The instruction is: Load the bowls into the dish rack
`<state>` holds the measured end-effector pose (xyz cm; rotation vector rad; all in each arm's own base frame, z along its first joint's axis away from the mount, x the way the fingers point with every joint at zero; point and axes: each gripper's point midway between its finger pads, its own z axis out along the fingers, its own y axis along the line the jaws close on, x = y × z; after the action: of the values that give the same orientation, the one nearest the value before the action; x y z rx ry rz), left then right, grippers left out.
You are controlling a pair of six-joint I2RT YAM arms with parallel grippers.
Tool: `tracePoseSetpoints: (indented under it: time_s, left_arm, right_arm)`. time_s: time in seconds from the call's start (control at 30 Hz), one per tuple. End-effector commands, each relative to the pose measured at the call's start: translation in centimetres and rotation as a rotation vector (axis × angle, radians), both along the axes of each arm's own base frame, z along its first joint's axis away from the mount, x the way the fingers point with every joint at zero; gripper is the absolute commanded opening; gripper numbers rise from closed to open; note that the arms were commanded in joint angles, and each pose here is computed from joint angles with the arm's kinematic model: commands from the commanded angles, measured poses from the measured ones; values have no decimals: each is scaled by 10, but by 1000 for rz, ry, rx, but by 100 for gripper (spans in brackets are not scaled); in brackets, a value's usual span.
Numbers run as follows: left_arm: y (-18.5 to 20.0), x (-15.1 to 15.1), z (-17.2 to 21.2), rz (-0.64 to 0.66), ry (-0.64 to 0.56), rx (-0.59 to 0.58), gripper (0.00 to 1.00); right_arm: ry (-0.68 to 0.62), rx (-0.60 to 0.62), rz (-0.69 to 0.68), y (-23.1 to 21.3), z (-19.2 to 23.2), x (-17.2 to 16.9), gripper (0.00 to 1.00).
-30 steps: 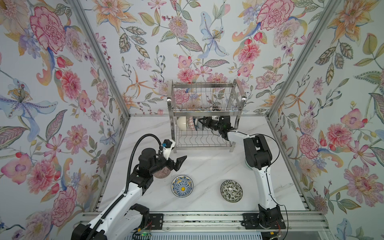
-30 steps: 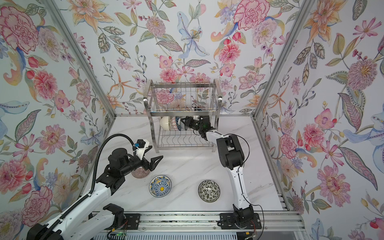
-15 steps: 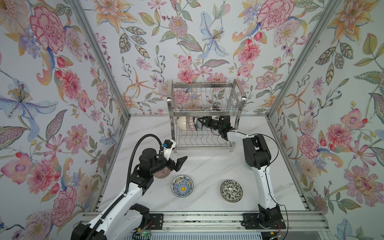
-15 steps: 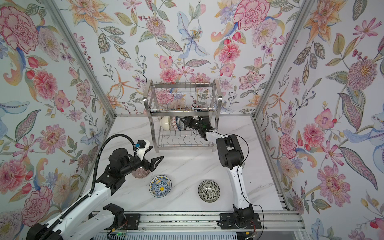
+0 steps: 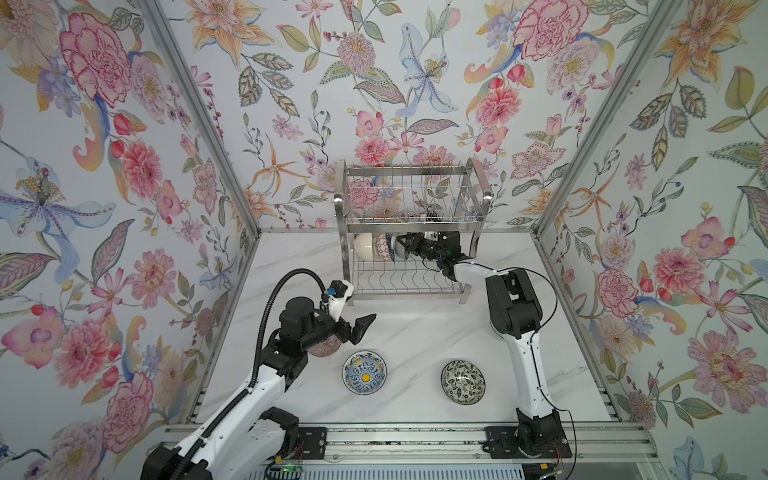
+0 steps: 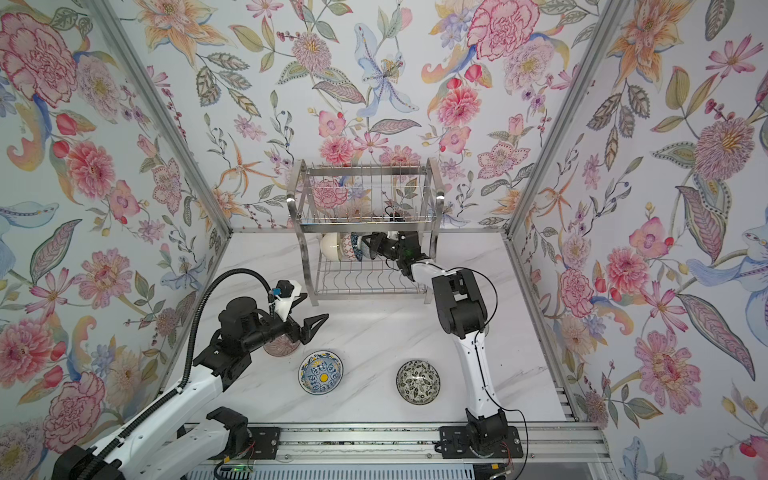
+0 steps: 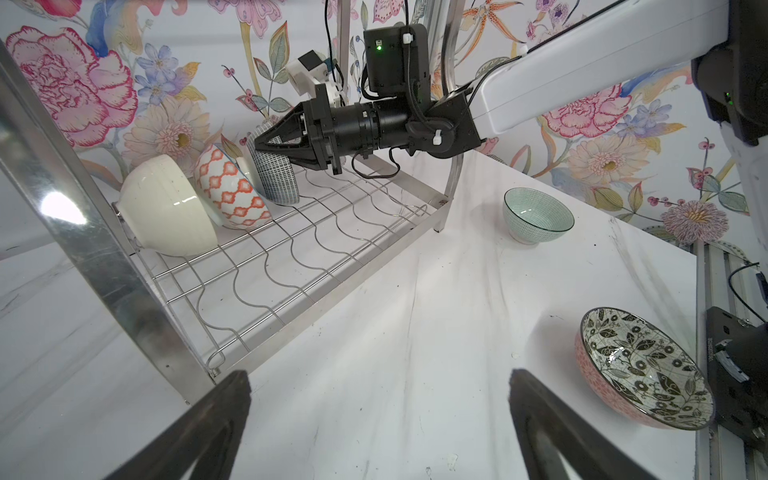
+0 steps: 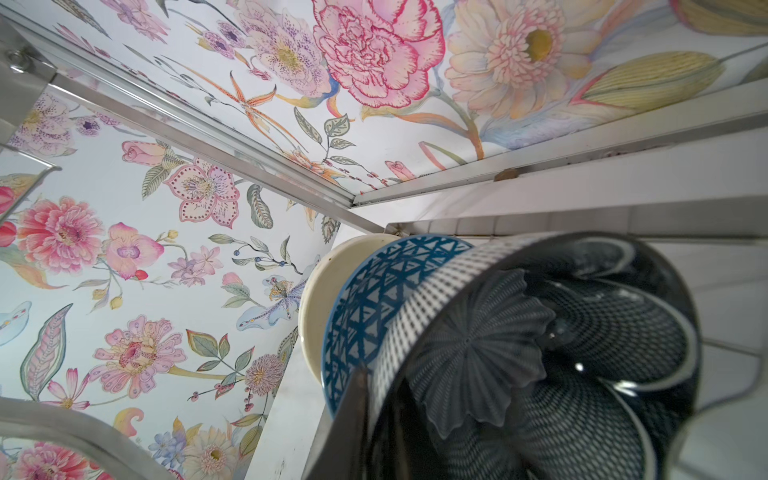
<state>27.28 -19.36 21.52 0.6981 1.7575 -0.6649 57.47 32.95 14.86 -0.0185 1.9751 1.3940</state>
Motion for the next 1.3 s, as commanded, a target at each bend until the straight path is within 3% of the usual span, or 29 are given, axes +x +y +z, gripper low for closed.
tracePoseSetpoints:
  time_s: [0.0, 0.6, 0.9, 1.27]
  left_arm:
    - [-3, -5, 1, -23, -20, 7, 99]
    - [-1, -6, 5, -2, -38, 15, 99]
    - [9, 0, 7, 76, -57, 32, 99]
    - [60, 27, 17, 419, -81, 70, 99]
  right_arm:
    - [-16, -26, -36, -15, -3, 8, 15]
    - [-28, -79, -96, -17, 4, 5, 34]
    - [-21, -128, -178, -26, 2, 5, 44]
    - [-56, -205, -219, -25, 5, -4, 57]
